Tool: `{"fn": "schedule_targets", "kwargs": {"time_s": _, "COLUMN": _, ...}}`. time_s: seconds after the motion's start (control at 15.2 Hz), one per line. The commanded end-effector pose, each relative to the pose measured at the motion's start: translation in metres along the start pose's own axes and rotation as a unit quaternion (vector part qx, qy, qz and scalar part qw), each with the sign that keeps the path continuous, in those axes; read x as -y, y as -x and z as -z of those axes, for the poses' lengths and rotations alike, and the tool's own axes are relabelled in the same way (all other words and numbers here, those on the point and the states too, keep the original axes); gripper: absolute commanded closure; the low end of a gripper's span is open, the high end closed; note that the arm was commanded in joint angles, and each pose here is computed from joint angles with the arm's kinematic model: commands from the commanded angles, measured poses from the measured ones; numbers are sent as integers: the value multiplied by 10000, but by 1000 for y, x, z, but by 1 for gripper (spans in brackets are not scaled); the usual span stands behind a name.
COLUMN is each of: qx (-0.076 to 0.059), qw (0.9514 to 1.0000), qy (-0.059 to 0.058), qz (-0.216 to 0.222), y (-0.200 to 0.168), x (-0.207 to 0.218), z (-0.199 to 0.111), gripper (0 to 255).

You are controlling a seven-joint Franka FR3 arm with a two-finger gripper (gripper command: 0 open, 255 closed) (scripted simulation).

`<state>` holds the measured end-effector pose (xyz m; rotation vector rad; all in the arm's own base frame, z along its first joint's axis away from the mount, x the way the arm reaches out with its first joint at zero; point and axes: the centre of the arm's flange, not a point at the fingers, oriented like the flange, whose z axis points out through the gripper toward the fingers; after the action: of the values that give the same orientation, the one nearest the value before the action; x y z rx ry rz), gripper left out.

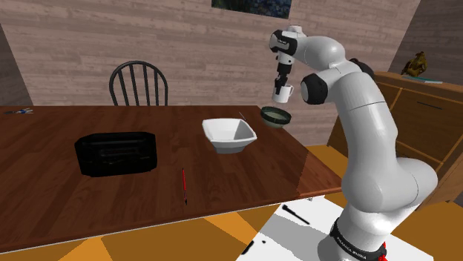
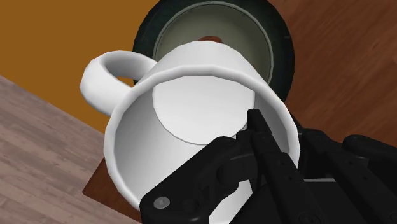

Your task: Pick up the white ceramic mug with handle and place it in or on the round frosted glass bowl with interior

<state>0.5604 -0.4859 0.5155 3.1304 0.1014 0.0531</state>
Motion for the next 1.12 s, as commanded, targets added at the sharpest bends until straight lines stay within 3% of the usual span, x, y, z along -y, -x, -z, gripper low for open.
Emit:
{"fn": "schedule_targets", "kwargs": {"time_s": 0.0, "qx": -5, "qw": 10000, "qy": 3, "qz": 4, "y": 0, "x": 0, "z": -10, "gripper": 255}}
{"fn": "schedule_targets", "kwargs": {"time_s": 0.73, "qx": -5, "qw": 10000, "qy": 3, "qz": 4, "y": 2, "x": 0, "z": -68, "gripper": 255}}
{"fn": "schedule_targets", "kwargs": {"time_s": 1.06, "qx": -5, "qw": 10000, "qy": 3, "qz": 4, "y": 2, "x": 0, "z": -71, "gripper": 255}}
